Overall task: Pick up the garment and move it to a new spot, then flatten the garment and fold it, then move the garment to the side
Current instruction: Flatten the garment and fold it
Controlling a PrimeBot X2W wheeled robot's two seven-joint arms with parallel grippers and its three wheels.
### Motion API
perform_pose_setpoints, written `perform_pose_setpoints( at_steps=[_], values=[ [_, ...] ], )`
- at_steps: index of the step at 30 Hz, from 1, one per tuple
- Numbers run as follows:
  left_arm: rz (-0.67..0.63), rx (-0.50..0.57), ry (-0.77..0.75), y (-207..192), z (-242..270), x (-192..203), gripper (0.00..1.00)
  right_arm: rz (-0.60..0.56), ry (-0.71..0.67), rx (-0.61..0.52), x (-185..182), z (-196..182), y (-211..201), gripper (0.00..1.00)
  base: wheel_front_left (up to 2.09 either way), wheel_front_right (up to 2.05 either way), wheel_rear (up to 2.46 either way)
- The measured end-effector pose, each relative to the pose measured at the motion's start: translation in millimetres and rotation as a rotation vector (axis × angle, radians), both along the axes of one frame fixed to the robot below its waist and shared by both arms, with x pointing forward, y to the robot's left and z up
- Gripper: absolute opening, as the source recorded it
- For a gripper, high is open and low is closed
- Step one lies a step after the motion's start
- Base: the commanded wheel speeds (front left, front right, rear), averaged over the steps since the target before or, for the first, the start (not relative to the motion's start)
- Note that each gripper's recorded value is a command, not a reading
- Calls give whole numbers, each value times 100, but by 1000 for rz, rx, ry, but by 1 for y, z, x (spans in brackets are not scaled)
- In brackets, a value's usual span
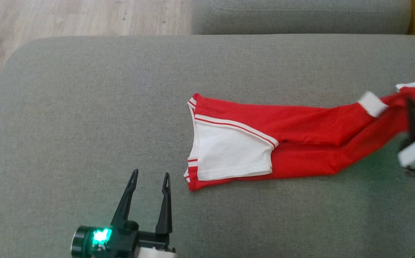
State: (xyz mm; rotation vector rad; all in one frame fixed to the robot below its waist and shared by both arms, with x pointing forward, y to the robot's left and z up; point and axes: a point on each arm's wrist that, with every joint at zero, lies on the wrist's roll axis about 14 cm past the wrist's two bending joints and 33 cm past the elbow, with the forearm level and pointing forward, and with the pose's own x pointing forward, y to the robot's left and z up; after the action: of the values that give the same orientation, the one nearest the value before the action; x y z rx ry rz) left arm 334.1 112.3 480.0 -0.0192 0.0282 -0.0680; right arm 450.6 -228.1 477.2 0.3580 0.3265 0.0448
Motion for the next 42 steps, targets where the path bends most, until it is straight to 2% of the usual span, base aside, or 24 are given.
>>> perform_pose_setpoints(
  at_steps=[5, 6, 7, 11, 19, 26, 27, 28, 36, 42],
  values=[
    [16, 0, -7, 7, 2, -1, 100, 186, -85, 22, 3, 31, 72, 0, 0, 0, 0],
    [14, 3, -7, 7, 1, -2, 100, 230, -86, 19, 1, 32, 87, 0, 0, 0, 0],
    [18, 6, -10, 9, 2, -4, 100, 321, -80, 29, -4, 33, 121, 0, 0, 0, 0],
    [36, -1, -11, 13, 3, -6, 100, 484, -42, 50, -19, 26, 181, 0, 0, 0, 0],
    [80, -11, 2, 24, 0, -12, 100, 700, 13, 59, -37, 12, 258, 0, 0, 0, 0],
    [119, -15, 15, 34, -4, -16, 100, 809, 101, 64, -60, -15, 294, 0, 0, 0, 0],
    [123, -15, 15, 35, -4, -16, 100, 812, 104, 67, -62, -18, 296, 35, 0, 0, 0],
    [121, -17, 16, 35, -4, -17, 100, 809, 103, 75, -62, -18, 298, 100, 0, 0, 0],
    [114, -17, 16, 34, -5, -18, 100, 691, -49, 173, -43, 14, 284, 100, 0, 0, 0],
    [95, -16, -9, 29, 1, -20, 100, 511, -227, 146, -25, 50, 225, 100, 0, 0, 0]
  ],
)
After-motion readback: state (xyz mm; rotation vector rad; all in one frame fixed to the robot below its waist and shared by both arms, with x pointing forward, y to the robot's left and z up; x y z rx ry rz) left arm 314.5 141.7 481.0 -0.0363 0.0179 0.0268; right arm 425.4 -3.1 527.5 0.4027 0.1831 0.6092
